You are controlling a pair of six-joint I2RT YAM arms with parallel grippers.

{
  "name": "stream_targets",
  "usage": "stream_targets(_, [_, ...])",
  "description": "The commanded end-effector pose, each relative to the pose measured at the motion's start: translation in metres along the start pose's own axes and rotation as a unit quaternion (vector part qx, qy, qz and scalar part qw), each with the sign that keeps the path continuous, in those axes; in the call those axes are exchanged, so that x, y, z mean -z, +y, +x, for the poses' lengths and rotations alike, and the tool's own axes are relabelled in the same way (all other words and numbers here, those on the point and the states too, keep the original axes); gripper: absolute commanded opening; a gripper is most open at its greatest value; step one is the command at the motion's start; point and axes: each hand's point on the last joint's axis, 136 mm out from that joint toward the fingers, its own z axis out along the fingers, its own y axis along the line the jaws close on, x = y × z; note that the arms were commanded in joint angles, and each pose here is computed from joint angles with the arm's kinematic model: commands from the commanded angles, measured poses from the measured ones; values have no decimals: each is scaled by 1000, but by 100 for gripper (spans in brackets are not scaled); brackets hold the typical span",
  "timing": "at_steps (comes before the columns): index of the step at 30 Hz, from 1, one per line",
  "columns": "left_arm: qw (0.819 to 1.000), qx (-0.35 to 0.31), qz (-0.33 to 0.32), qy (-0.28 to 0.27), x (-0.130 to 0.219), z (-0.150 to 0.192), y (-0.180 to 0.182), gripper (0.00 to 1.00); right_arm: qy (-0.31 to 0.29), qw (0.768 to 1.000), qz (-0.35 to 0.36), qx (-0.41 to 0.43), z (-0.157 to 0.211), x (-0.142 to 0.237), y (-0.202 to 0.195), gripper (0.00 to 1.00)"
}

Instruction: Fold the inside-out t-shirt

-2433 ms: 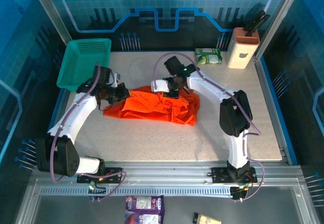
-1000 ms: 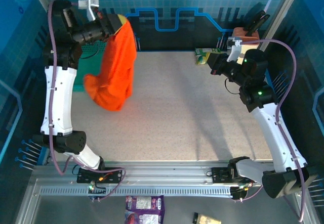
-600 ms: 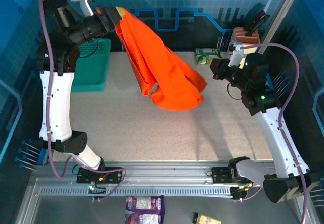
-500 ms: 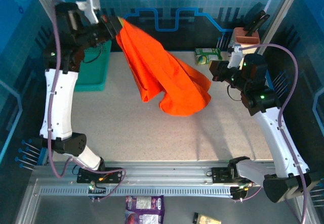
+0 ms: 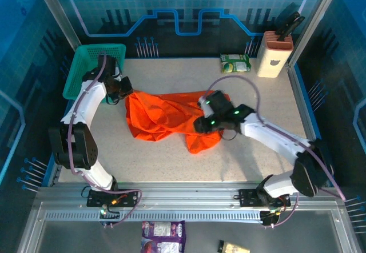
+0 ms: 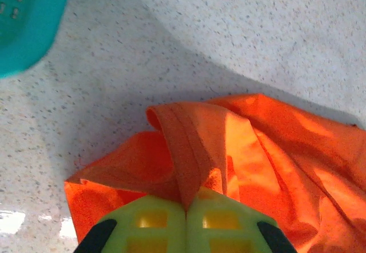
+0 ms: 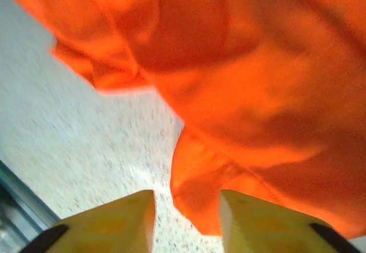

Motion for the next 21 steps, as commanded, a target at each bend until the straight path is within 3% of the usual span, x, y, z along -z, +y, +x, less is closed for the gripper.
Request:
stream_targets(1, [999, -20, 14, -36, 17, -10, -2, 0, 58, 996, 67, 33, 36, -32, 7, 41])
stream_targets(4, [999, -17, 17, -36, 18, -9, 0, 0, 104, 986, 114, 69, 61, -62, 17, 47])
stream_targets(7, [999, -17, 23, -36, 21, -8, -1, 0, 131, 972, 165, 102, 74, -82, 17, 59])
stream_targets(13, [998, -16, 30, -45, 32, -7, -1, 0, 154, 948, 244, 133, 82, -103, -3, 60])
stream_targets(15, [998, -16, 32, -49, 35, -7, -1, 0, 158, 946, 248, 135, 85, -107, -7, 51])
stream_targets(21, [998, -18, 38, -57, 44, -7, -3, 0, 122, 949, 265, 122, 68, -90, -18, 8])
